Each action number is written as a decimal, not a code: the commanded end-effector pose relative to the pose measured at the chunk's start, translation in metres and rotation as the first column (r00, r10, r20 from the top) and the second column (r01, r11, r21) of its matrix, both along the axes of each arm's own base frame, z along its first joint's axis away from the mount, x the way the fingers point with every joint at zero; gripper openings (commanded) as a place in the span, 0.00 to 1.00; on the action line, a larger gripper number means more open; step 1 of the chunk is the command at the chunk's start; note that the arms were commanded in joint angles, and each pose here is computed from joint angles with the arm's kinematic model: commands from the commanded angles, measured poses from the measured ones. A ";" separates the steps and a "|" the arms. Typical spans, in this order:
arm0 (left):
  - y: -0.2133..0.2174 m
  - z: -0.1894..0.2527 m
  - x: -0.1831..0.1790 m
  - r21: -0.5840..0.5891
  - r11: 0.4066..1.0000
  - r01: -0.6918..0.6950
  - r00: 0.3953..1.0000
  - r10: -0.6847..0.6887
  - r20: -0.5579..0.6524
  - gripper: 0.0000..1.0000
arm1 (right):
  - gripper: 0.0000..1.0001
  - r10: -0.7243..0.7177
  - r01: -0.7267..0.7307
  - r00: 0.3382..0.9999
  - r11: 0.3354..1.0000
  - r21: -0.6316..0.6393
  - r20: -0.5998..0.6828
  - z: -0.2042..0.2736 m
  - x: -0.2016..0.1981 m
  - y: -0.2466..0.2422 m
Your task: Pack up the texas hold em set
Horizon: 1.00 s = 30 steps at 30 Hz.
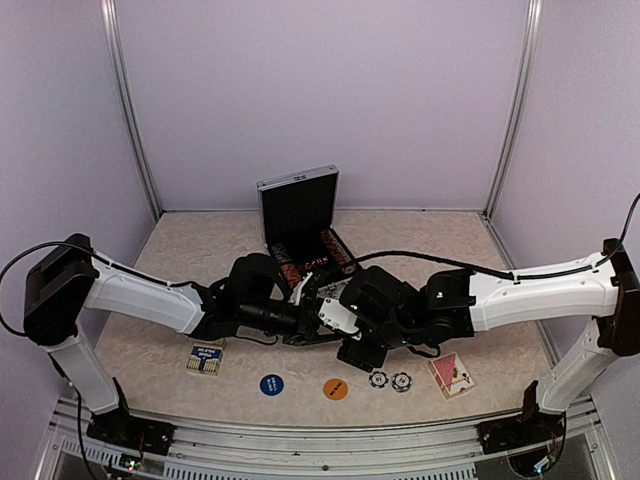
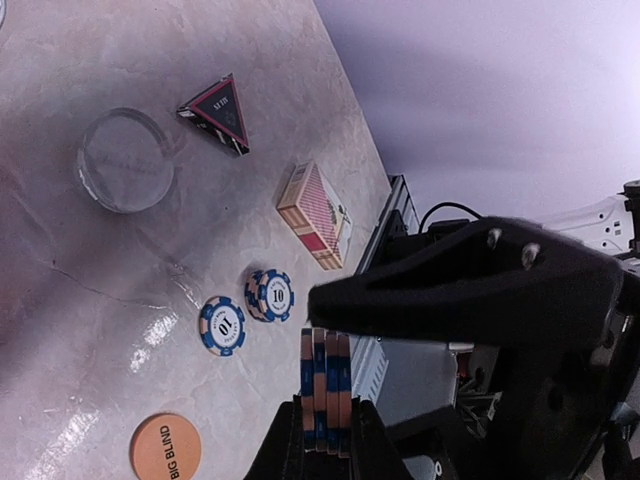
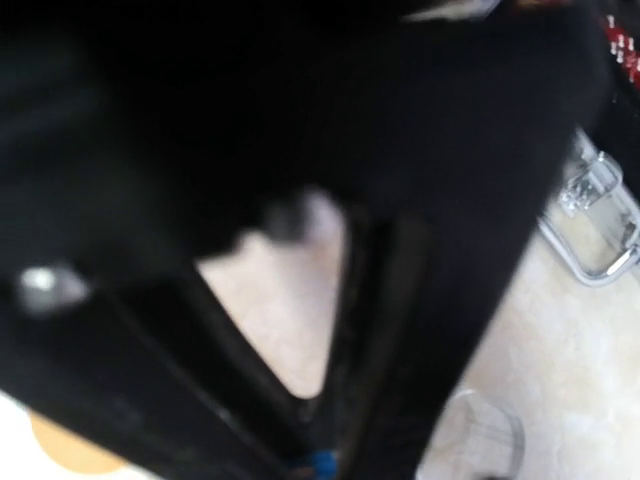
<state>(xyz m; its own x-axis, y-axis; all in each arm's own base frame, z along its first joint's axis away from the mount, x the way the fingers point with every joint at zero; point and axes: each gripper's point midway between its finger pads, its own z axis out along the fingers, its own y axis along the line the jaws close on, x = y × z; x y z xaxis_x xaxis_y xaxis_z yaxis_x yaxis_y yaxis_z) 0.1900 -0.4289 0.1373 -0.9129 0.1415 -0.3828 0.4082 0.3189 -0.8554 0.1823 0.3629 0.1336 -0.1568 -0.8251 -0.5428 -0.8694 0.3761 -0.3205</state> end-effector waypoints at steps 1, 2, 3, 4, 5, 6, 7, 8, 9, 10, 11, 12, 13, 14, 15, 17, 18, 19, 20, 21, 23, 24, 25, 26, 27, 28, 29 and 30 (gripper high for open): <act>0.003 0.026 0.016 -0.013 0.999 -0.030 0.995 0.031 0.097 0.00 | 0.99 0.018 -0.020 0.999 0.995 0.102 0.026 0.034 -0.002 0.012; 0.007 0.026 0.020 0.004 0.999 -0.042 0.993 0.042 0.113 0.00 | 1.00 0.025 -0.027 0.999 0.992 0.120 0.021 0.039 -0.005 0.012; 0.011 0.025 0.026 0.024 0.998 -0.058 0.990 0.055 0.128 0.00 | 1.00 0.033 -0.035 0.999 0.990 0.139 0.017 0.045 -0.007 0.012; 0.015 0.026 0.030 0.041 0.997 -0.072 0.988 0.066 0.142 0.00 | 1.00 0.040 -0.043 0.999 0.986 0.161 0.017 0.052 -0.009 0.012; 0.020 0.027 0.035 0.056 0.995 -0.088 0.985 0.079 0.155 0.00 | 1.00 0.046 -0.049 0.999 0.981 0.186 0.019 0.060 -0.011 0.011; 0.025 0.028 0.039 0.067 0.993 -0.101 0.983 0.089 0.161 0.00 | 1.00 0.051 -0.054 0.998 0.977 0.208 0.020 0.066 -0.013 0.010; 0.030 0.029 0.042 0.081 0.990 -0.113 0.981 0.098 0.168 0.00 | 1.00 0.054 -0.058 0.998 0.971 0.231 0.022 0.073 -0.015 0.008; 0.035 0.028 0.047 0.096 0.987 -0.126 0.977 0.107 0.182 0.00 | 1.00 0.059 -0.064 0.998 0.964 0.257 0.025 0.081 -0.017 0.006; 0.040 0.031 0.053 0.110 0.983 -0.147 0.972 0.123 0.199 0.00 | 1.00 0.063 -0.068 0.998 0.958 0.278 0.025 0.086 -0.019 0.003; 0.046 0.034 0.060 0.124 0.978 -0.167 0.966 0.137 0.220 0.00 | 1.00 0.065 -0.071 0.997 0.950 0.305 0.031 0.094 -0.021 0.000; 0.050 0.036 0.066 0.143 0.973 -0.184 0.959 0.145 0.245 0.00 | 1.00 0.059 -0.068 0.998 0.942 0.330 0.036 0.102 -0.022 -0.004; 0.055 0.041 0.073 0.161 0.966 -0.203 0.948 0.153 0.279 0.00 | 1.00 0.053 -0.064 0.998 0.935 0.350 0.041 0.107 -0.023 -0.008; 0.063 0.040 0.080 0.203 0.952 -0.227 0.939 0.159 0.304 0.00 | 1.00 0.045 -0.060 0.998 0.927 0.371 0.048 0.113 -0.023 -0.013; 0.068 0.042 0.086 0.230 0.943 -0.241 0.930 0.157 0.332 0.00 | 1.00 0.036 -0.053 0.998 0.922 0.384 0.053 0.117 -0.023 -0.018; 0.071 0.045 0.093 0.251 0.935 -0.249 0.920 0.148 0.363 0.00 | 1.00 0.022 -0.045 0.998 0.916 0.399 0.062 0.121 -0.022 -0.022; 0.079 0.045 0.107 0.309 0.912 -0.270 0.902 0.127 0.413 0.00 | 1.00 0.003 -0.032 0.997 0.911 0.412 0.072 0.123 -0.021 -0.030; 0.081 0.047 0.114 0.337 0.900 -0.277 0.893 0.111 0.437 0.00 | 1.00 -0.001 -0.030 0.997 0.910 0.412 0.073 0.123 -0.021 -0.032; 0.083 0.045 0.120 0.369 0.887 -0.279 0.887 0.090 0.453 0.00 | 1.00 -0.002 -0.028 0.997 0.913 0.408 0.073 0.120 -0.022 -0.034; 0.084 0.046 0.126 0.398 0.874 -0.280 0.878 0.065 0.475 0.00 | 1.00 -0.003 -0.025 0.998 0.915 0.403 0.068 0.117 -0.022 -0.035; 0.085 0.040 0.132 0.436 0.855 -0.281 0.872 0.037 0.489 0.00 | 1.00 -0.004 -0.022 0.998 0.917 0.397 0.065 0.114 -0.022 -0.036; 0.087 0.037 0.141 0.489 0.829 -0.272 0.858 -0.021 0.513 0.00 | 1.00 -0.002 -0.020 0.998 0.920 0.392 0.056 0.108 -0.023 -0.036; 0.088 0.029 0.145 0.528 0.810 -0.257 0.854 -0.066 0.516 0.00 | 1.00 0.002 -0.022 0.999 0.920 0.391 0.053 0.106 -0.024 -0.037; 0.089 0.027 0.148 0.548 0.798 -0.251 0.850 -0.088 0.519 0.00 | 1.00 0.005 -0.024 0.999 0.921 0.390 0.050 0.103 -0.025 -0.037; 0.089 0.023 0.151 0.568 0.789 -0.235 0.850 -0.117 0.513 0.00 | 1.00 0.008 -0.027 0.999 0.919 0.394 0.049 0.103 -0.026 -0.037; 0.088 0.021 0.153 0.582 0.780 -0.228 0.846 -0.137 0.515 0.00 | 1.00 0.011 -0.029 0.999 0.917 0.399 0.049 0.103 -0.026 -0.037; 0.088 0.015 0.156 0.602 0.768 -0.221 0.843 -0.160 0.514 0.00 | 1.00 0.016 -0.033 0.999 0.915 0.403 0.047 0.103 -0.027 -0.037; 0.089 0.010 0.158 0.617 0.756 -0.218 0.839 -0.177 0.514 0.00 | 1.00 0.019 -0.036 0.999 0.914 0.405 0.046 0.103 -0.028 -0.038; 0.091 0.007 0.161 0.628 0.744 -0.226 0.832 -0.188 0.522 0.00 | 1.00 0.021 -0.038 0.999 0.912 0.409 0.045 0.104 -0.029 -0.038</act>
